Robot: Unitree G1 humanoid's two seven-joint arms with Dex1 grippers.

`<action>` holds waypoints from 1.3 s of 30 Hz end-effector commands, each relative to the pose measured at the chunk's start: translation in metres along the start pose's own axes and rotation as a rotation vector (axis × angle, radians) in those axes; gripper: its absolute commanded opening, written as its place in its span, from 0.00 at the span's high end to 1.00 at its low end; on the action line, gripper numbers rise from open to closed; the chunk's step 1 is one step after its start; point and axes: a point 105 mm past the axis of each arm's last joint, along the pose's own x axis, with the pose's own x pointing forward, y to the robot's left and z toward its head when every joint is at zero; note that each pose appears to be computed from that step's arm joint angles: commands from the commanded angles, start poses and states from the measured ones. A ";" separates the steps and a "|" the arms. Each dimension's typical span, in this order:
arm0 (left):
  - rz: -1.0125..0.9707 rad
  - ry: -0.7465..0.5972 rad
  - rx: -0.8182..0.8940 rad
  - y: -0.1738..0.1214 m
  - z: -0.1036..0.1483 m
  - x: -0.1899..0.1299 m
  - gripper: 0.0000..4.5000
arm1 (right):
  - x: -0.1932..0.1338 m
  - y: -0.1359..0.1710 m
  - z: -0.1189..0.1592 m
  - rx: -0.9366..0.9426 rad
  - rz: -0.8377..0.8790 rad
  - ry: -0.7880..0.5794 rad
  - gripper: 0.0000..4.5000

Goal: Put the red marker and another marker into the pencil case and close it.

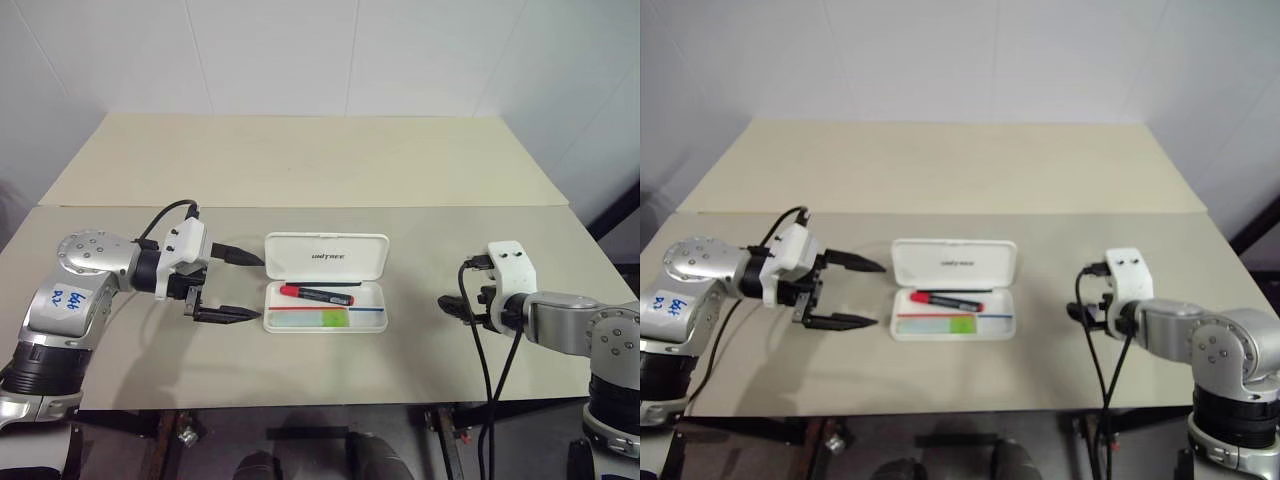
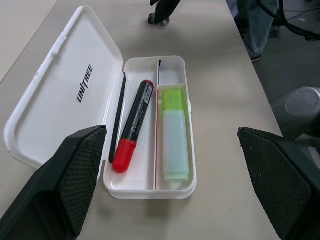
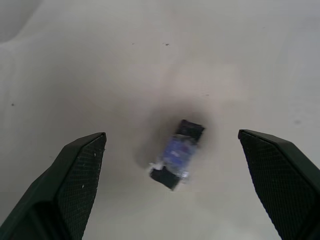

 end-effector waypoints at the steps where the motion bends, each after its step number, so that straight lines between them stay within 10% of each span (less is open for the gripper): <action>1: 0.003 -0.018 0.054 -0.003 0.013 -0.003 0.01 | -0.001 -0.003 0.004 0.044 -0.029 -0.019 0.00; 10: 0.020 -0.009 0.051 -0.006 0.013 -0.008 0.00 | 0.003 0.002 -0.006 0.064 -0.034 0.027 0.04; 22: 0.039 -0.004 0.054 -0.008 0.014 -0.011 0.00 | 0.007 0.013 -0.006 0.077 -0.018 0.041 0.92; 39: 0.049 0.009 0.054 -0.011 0.014 -0.015 0.00 | 0.009 0.021 0.012 0.007 -0.004 0.011 0.92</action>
